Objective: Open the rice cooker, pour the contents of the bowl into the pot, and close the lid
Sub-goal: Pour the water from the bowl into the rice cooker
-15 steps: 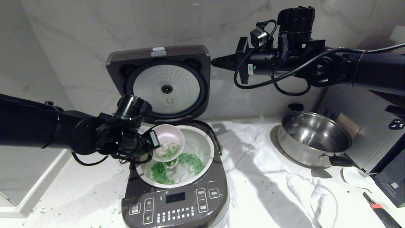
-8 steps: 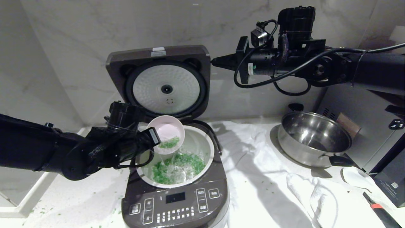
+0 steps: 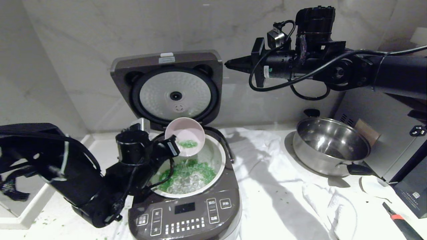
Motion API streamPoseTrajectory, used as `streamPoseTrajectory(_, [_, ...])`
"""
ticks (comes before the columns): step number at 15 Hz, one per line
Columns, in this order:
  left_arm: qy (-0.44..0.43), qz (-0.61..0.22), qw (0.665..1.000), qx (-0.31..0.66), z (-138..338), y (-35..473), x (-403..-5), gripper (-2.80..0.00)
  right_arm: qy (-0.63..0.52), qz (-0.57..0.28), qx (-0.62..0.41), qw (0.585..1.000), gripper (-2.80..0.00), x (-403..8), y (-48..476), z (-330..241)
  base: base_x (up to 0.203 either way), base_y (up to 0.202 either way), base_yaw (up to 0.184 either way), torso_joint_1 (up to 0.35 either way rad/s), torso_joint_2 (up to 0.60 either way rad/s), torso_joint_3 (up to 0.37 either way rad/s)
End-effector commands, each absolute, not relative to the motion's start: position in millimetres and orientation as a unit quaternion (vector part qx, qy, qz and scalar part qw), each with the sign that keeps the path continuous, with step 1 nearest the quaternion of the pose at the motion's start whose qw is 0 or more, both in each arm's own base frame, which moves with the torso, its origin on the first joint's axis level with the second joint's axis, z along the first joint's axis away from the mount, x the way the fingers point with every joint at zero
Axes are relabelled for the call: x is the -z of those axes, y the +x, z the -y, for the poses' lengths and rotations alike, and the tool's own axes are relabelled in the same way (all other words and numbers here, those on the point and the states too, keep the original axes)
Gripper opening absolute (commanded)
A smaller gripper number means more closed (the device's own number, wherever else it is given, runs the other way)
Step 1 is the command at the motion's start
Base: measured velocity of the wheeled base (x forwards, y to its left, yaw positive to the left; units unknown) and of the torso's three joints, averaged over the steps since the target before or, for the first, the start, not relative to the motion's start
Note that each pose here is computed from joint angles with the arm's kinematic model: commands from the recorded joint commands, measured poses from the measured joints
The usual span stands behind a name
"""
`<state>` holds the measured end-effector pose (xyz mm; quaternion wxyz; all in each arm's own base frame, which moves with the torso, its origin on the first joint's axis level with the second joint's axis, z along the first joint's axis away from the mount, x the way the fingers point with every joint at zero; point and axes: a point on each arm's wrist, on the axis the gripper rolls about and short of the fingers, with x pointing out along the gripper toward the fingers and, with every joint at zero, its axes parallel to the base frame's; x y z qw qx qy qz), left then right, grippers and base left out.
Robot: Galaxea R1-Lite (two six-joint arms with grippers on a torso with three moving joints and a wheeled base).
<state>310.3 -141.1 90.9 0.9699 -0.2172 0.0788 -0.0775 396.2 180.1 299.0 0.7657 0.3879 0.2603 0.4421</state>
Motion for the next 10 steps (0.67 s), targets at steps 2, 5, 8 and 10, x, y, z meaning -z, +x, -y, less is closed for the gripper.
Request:
streamPoseTrajectory(2, [-0.199, -0.034, 0.976, 0.083, 140.2, 312.1, -75.7, -2.8, 0.391, -0.261, -0.439, 0.766, -2.8, -298.1, 398.6, -176.2, 0.0, 0.0, 0.0, 0.0, 0.0, 0.0])
streamPoseTrajectory(5, [-0.202, 0.006, 0.975, 0.095, 139.5, 308.3, -101.0, -2.8, 0.391, -0.262, -0.44, 0.765, -2.8, -297.5, 399.0, -176.4, 0.0, 0.0, 0.0, 0.0, 0.0, 0.0])
streamPoseTrajectory(8, [-0.213, 0.036, 0.973, 0.087, 129.7, 310.3, -118.2, -2.8, 0.391, -0.26, -0.44, 0.765, -2.8, -298.0, 399.0, -176.4, 0.0, 0.0, 0.0, 0.0, 0.0, 0.0])
streamPoseTrajectory(10, [-0.216, 0.043, 0.971, 0.087, 128.0, 310.3, -123.0, -2.8, 0.392, -0.259, -0.441, 0.765, -2.8, -299.3, 398.2, -176.0, 0.0, 0.0, 0.0, 0.0, 0.0, 0.0])
